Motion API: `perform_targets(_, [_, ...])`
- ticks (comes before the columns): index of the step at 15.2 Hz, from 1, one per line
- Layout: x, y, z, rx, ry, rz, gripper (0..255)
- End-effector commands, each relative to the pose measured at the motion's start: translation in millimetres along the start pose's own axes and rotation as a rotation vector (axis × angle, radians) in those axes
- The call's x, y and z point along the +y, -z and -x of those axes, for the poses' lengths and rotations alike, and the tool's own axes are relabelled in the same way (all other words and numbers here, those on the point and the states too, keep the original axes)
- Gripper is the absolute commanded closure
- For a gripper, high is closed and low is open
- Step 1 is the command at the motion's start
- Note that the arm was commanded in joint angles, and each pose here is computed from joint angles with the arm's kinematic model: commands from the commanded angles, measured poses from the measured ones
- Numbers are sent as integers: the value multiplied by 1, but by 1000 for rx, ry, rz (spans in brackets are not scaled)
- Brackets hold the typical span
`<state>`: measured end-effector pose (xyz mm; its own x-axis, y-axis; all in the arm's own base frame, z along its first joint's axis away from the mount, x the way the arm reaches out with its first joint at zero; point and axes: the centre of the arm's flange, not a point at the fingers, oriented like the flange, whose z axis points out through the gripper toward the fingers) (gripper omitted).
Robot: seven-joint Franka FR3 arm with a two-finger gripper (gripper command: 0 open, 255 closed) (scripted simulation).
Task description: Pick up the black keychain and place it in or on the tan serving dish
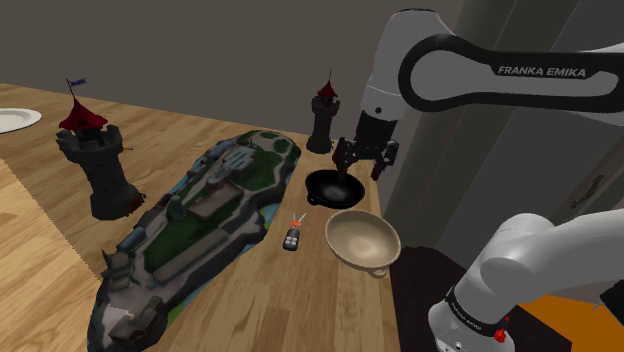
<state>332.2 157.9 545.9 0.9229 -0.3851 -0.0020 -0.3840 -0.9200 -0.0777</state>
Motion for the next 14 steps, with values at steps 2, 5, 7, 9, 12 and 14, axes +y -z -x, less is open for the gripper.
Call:
perform_targets(2, [-36,-20,9,-8,-72,11,0])
perform_targets(5, [-71,-40,12,-16,-140,23,0])
perform_targets(7, [-95,-53,13,-21,-186,31,0])
perform_targets(9, [-119,-67,13,-26,-231,39,0])
perform_targets(12, [-154,-88,11,-34,-299,50,0])
perform_targets(14, [-155,-94,11,-34,-301,51,0])
